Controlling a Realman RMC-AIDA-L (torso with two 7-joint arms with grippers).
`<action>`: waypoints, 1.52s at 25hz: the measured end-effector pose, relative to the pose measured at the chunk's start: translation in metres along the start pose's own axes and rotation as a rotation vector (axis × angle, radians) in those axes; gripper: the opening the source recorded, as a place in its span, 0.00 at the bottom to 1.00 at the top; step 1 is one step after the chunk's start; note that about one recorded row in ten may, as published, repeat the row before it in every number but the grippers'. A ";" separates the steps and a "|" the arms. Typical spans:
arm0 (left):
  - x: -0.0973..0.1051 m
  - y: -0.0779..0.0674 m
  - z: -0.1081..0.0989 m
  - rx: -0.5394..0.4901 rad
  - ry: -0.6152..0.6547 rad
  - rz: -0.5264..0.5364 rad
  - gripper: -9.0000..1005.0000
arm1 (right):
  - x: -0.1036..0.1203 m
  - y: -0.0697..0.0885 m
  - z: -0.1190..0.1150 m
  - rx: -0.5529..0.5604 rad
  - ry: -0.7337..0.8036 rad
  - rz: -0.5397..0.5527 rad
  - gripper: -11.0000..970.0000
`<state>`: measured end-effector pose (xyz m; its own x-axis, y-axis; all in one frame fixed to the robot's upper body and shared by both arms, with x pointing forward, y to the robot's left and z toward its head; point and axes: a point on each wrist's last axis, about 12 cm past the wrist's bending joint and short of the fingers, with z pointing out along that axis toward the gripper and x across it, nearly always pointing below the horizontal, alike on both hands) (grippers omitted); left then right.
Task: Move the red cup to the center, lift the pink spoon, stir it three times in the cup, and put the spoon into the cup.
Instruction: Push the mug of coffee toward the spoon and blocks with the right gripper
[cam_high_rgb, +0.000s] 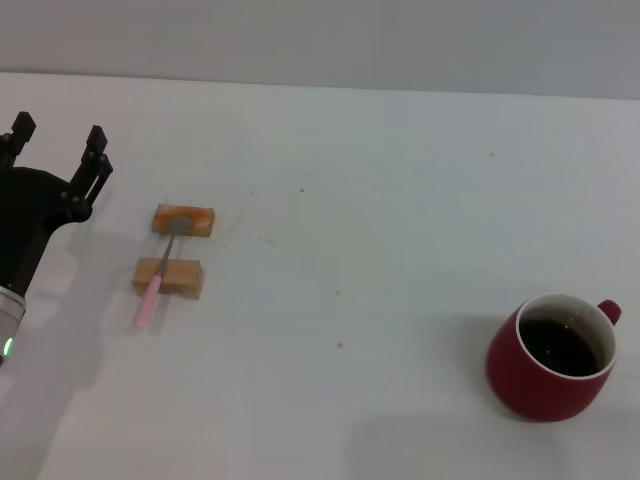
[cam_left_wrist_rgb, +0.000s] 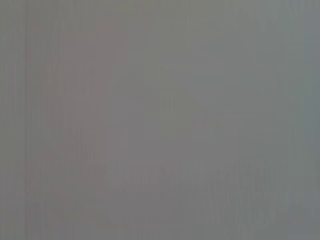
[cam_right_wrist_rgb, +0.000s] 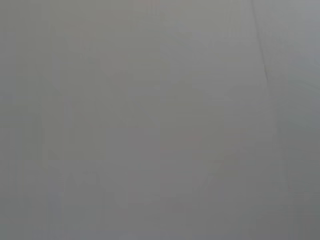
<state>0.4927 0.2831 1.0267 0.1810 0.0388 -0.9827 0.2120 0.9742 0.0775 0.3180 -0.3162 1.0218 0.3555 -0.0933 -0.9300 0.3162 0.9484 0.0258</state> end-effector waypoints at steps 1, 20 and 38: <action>0.000 0.000 0.000 0.000 0.000 0.000 0.78 | 0.000 0.001 -0.001 0.004 0.006 -0.001 0.65; 0.000 0.000 0.001 0.001 -0.001 -0.001 0.78 | 0.020 0.015 -0.007 -0.046 0.196 0.061 0.03; 0.000 -0.001 0.004 0.006 0.000 0.001 0.78 | 0.031 0.045 -0.021 -0.214 0.360 0.142 0.01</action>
<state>0.4959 0.2815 1.0277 0.1815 0.0399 -0.9826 0.2177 0.9728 0.0797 0.3246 -0.2697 0.9861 0.0416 0.1183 -0.9921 0.0833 0.9891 0.1215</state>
